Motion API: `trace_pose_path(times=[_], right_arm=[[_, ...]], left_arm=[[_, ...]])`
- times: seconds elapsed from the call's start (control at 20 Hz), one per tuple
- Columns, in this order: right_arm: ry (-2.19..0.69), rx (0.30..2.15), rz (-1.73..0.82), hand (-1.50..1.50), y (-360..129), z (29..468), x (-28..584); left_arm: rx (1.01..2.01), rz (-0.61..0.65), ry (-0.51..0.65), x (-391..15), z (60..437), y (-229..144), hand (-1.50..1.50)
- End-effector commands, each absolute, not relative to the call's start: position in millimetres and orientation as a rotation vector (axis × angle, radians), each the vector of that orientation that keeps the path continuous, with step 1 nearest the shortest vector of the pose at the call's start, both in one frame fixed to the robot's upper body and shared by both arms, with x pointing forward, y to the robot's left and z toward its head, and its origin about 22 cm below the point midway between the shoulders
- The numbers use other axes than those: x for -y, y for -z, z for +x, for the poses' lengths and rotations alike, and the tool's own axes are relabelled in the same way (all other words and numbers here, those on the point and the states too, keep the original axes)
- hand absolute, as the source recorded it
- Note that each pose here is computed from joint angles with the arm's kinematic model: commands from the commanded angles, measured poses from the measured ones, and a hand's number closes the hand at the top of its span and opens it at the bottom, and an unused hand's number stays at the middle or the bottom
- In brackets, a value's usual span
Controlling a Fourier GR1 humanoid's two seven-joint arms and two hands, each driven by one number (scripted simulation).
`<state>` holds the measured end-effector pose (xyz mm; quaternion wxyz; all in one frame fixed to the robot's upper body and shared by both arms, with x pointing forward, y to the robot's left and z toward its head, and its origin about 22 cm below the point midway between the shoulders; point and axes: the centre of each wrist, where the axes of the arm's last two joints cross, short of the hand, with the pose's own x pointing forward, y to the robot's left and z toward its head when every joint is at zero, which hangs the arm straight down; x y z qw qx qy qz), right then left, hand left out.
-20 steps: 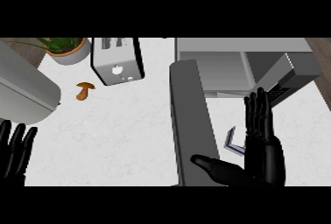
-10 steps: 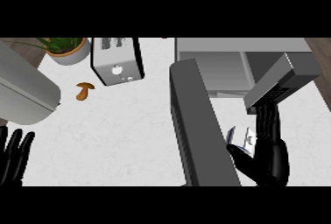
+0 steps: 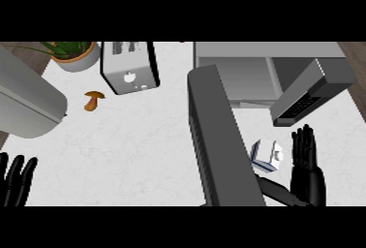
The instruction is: Pick up the milk, place it into the microwave and close the microwave
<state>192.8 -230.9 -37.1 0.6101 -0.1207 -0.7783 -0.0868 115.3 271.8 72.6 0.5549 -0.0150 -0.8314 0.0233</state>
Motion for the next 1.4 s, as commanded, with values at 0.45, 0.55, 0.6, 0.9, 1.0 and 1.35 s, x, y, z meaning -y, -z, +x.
trace_pose_path(times=[0.45, 0.55, 0.6, 0.9, 1.0, 1.35], right_arm=[[0.12, 1.814, -0.281, -1.5, 93.3, 197.5, 238.6], [0.143, 1.816, -0.294, -1.5, 90.1, 211.3, 260.4], [0.138, 1.807, -0.264, -1.5, 109.7, 201.2, 248.3], [0.163, 1.769, -0.361, -1.5, 102.0, 222.8, 250.2], [0.163, 1.736, -0.437, -1.5, 125.0, 224.0, 268.2], [0.138, 1.676, -0.53, -1.5, 138.4, 210.6, 306.6]], left_arm=[[1.968, -0.045, -0.042, -277.1, 109.1, -78.6, -1.5], [1.977, -0.054, -0.068, -273.3, 105.7, -72.2, -1.5], [1.972, -0.039, -0.047, -288.0, 111.6, -93.1, -1.5], [1.954, -0.05, -0.046, -298.5, 97.2, -82.2, -1.5], [1.963, -0.058, -0.057, -276.1, 103.2, -76.4, -1.5], [1.958, -0.044, -0.055, -278.4, 103.2, -88.0, -1.5]])
